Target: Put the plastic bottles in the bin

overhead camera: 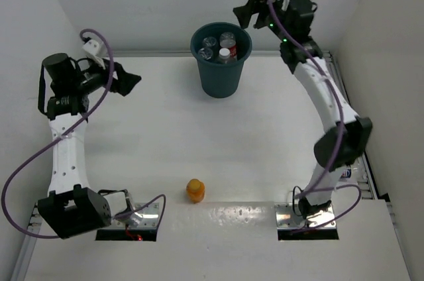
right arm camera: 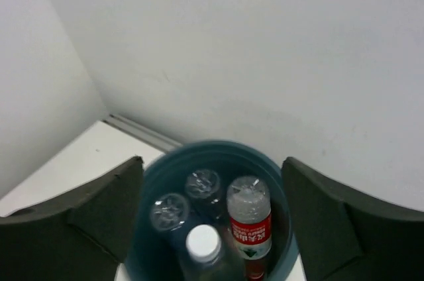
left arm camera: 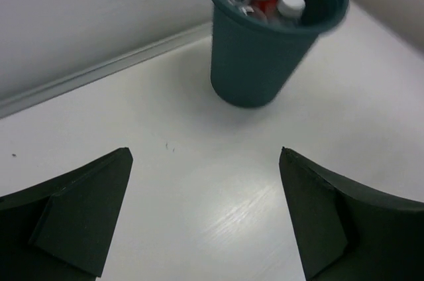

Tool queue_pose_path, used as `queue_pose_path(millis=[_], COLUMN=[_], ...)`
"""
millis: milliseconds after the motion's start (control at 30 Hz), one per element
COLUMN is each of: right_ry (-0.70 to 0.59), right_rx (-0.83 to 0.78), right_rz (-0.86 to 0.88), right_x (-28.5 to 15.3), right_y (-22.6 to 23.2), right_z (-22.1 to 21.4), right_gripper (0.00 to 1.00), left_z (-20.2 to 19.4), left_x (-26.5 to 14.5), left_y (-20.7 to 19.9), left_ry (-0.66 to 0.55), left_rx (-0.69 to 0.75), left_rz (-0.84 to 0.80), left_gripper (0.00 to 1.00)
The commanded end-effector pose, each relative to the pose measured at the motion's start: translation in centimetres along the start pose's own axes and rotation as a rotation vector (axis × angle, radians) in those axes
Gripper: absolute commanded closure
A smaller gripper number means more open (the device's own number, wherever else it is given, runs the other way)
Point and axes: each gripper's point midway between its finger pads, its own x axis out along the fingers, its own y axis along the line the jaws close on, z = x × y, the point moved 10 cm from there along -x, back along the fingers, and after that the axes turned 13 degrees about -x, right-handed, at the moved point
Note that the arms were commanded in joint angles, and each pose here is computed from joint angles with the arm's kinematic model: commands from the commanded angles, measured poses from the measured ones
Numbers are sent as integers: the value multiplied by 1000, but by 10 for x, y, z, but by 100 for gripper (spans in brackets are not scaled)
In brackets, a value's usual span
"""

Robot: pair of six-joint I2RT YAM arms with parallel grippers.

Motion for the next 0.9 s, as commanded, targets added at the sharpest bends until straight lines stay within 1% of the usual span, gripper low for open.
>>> queue_pose_path(millis=[0,33,67,100,133,167,200,233,267,300,333,367,400,433,467,500,533,567,600,633,667,733,767,800,833,867], right_ry=[-28,-22,102,169,257,338,459,517,628,738,835,865,1019,1079,1136,1181,1282,1343,1400,1423,1484,1550,1555,1547,1545,1520], right_rx=[-67,-113,-96,-100,-138,-126,-214,-232,-239,-301,-420,-517,-562,-578,-647,-674,-697,-788,-789,-804,-817,-748,-685,-673,-594,-589], right_rz=[70,73,103,117,130,125,106,116,137,199,235,267,332,368,409,423,442,489,513,519,545,527,525,533,470,540], right_x=[-65,-82,-107,-117,-138,-160,-186,-196,-216,-234,-246,-261,-285,-297,-313,-326,-343,-350,-363,-371,-378,-394,-401,-404,-415,-419], right_y=[6,7,9,9,13,15,14,14,17,19,14,12,7,6,4,4,3,-2,-2,-4,-5,-13,-17,-21,-31,-31], right_z=[63,73,64,50,38,32,17,10,-2,-12,-23,-20,-34,-43,-44,-46,-64,-68,-79,-82,-91,-102,-110,-113,-118,-129], right_gripper=[19,19,19,19,19,19,18,18,18,18,18,18,20,20,21,21,22,23,23,23,23,23,23,22,22,19], left_z=[-21,-30,-46,-60,-70,-77,-93,-99,-103,-110,-114,-113,-116,-117,-118,-119,-120,-119,-121,-119,-120,-120,-124,-123,-124,-126], left_x=[-4,-4,-10,-9,-8,-8,-11,-12,-12,-12,-10,-11,-9,-9,-5,-2,-2,0,2,4,5,9,9,10,10,11], left_y=[-35,-43,-51,-53,-70,-73,-80,-82,-84,-84,-88,-90,-93,-95,-96,-95,-97,-98,-98,-100,-103,-105,-106,-105,-108,-107], left_ry=[189,235,309,373,405,427,475,493,501,520,523,521,523,526,528,532,535,525,531,517,514,507,520,516,520,530], left_rx=[242,280,357,390,448,494,527,547,566,575,582,595,602,595,597,586,580,592,571,571,571,563,548,557,552,553], left_rz=[-288,-337,-391,-403,-464,-476,-484,-489,-488,-483,-508,-511,-530,-538,-547,-544,-551,-558,-566,-567,-585,-587,-595,-586,-594,-580], left_gripper=[0,0,0,0,0,0,0,0,0,0,0,0,0,0,0,0,0,0,0,0,0,0,0,0,0,0])
